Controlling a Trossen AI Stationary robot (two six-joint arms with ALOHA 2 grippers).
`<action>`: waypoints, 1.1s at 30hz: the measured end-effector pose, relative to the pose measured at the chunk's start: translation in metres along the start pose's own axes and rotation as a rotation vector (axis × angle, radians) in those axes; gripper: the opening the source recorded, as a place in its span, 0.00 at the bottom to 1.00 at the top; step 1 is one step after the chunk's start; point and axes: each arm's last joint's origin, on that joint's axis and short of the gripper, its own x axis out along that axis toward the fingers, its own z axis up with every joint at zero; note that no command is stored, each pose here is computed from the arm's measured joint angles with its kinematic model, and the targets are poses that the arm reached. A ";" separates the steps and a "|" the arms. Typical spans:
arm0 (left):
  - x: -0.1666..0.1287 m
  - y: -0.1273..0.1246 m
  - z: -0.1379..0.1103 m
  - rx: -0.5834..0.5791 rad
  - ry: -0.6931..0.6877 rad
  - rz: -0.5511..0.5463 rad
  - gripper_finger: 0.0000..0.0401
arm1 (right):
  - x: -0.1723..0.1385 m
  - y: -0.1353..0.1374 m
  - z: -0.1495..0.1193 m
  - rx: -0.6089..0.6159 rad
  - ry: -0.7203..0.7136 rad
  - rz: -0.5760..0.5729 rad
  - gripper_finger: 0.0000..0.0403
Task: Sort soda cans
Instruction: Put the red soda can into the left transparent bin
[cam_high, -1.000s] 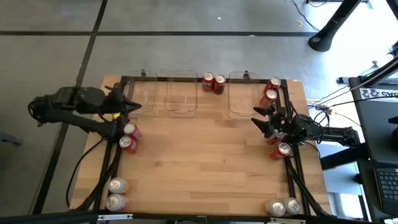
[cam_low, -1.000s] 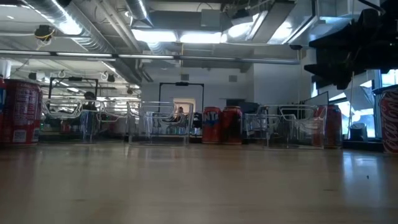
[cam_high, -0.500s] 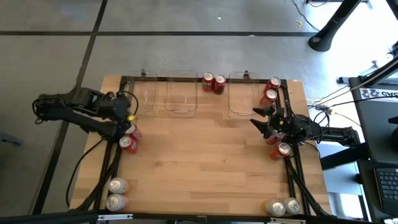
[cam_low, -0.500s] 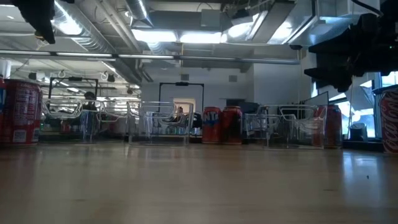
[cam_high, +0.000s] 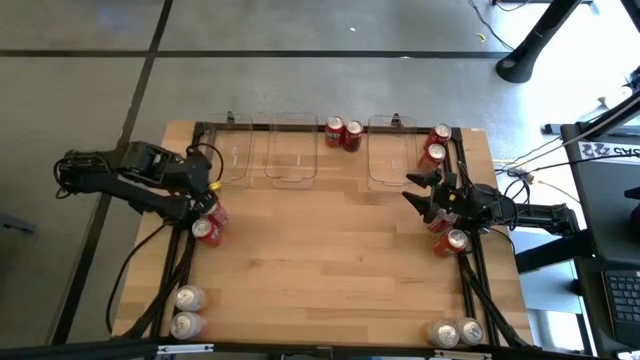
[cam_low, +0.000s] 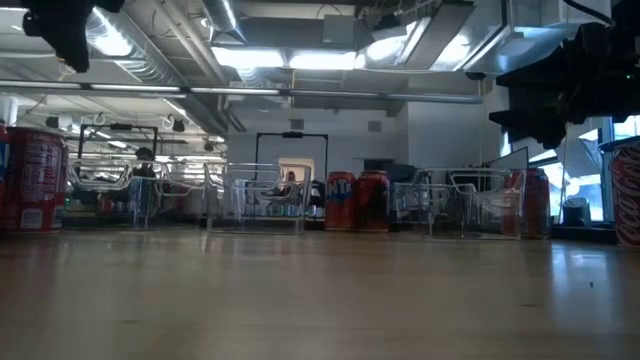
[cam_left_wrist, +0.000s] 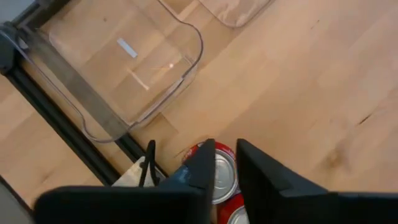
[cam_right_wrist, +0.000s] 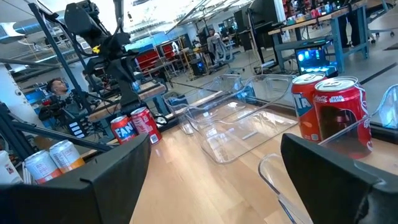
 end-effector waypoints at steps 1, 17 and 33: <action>0.000 0.000 0.000 -0.002 -0.001 -0.001 0.21 | 0.000 0.000 0.000 0.000 0.001 0.000 0.89; 0.007 -0.010 0.004 0.009 0.071 0.005 0.68 | 0.000 0.000 -0.001 -0.002 0.013 0.014 0.89; 0.031 -0.030 0.009 0.129 0.160 0.107 0.68 | 0.000 0.000 -0.001 -0.003 0.014 0.014 0.89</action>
